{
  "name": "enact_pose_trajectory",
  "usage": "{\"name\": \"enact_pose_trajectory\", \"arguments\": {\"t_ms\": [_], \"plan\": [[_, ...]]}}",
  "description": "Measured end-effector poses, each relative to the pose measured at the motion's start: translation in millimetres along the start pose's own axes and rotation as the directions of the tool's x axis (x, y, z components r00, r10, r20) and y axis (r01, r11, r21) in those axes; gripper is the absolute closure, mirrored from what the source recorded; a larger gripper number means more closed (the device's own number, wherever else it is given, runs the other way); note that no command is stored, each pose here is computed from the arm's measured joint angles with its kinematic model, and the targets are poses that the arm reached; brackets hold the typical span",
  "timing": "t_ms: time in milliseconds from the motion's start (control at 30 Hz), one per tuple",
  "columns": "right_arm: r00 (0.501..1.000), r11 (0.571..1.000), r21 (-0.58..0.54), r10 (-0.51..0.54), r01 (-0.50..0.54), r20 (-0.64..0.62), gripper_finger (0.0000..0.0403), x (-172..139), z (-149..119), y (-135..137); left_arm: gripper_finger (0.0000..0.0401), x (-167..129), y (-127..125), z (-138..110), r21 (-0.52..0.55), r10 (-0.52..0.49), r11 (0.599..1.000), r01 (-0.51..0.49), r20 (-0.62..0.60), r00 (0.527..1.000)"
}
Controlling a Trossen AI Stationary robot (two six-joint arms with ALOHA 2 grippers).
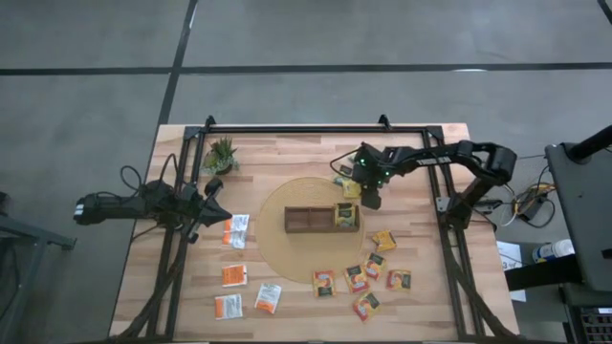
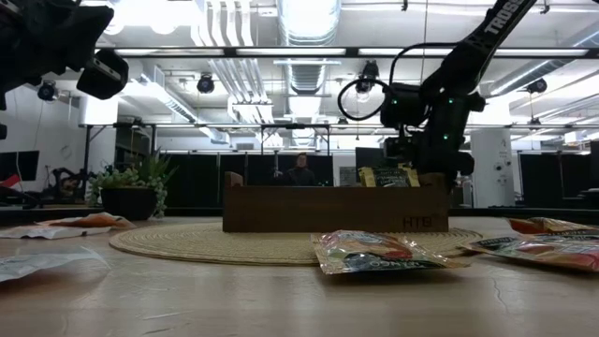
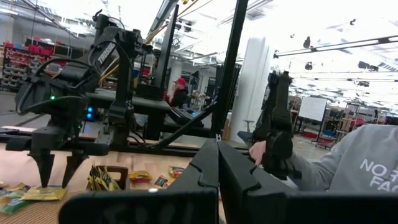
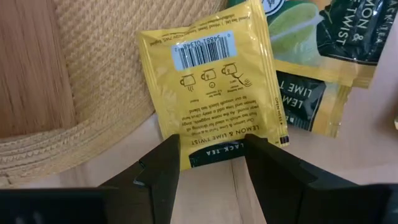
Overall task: Pick & Place Tea
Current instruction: Put the yellow tea bag into the right of the wooden organizer
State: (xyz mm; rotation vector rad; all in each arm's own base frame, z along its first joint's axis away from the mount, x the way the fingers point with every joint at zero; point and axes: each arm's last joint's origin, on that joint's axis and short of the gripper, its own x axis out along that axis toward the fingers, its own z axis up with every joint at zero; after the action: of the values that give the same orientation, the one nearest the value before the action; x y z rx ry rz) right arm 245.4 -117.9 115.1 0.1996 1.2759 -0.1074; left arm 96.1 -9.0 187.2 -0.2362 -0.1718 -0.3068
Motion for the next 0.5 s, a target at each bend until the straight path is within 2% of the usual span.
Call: {"name": "enact_pose_trajectory", "arguments": {"t_ms": [133, 333, 500], "plan": [[1.0, 1.0, -0.003, 0.001, -0.001, -0.002, 0.0225, 3.4, 0.5, -0.7, 0.0401, 0.0, 0.0, 0.0, 0.0, 0.0, 1.0, 0.0, 0.0, 1.0], [0.997, 0.999, -0.015, -0.039, 0.041, 0.067, 0.0225, -12.2, 2.2, 1.3, 0.0401, 0.0, 0.0, 0.0, 0.0, 0.0, 1.0, 0.0, 0.0, 1.0], [0.995, 0.997, 0.024, -0.077, 0.076, 0.067, 0.0225, -17.5, 0.9, 1.3, 0.0401, 0.0, 0.0, 0.0, 0.0, 0.0, 1.0, 0.0, 0.0, 1.0]]}}
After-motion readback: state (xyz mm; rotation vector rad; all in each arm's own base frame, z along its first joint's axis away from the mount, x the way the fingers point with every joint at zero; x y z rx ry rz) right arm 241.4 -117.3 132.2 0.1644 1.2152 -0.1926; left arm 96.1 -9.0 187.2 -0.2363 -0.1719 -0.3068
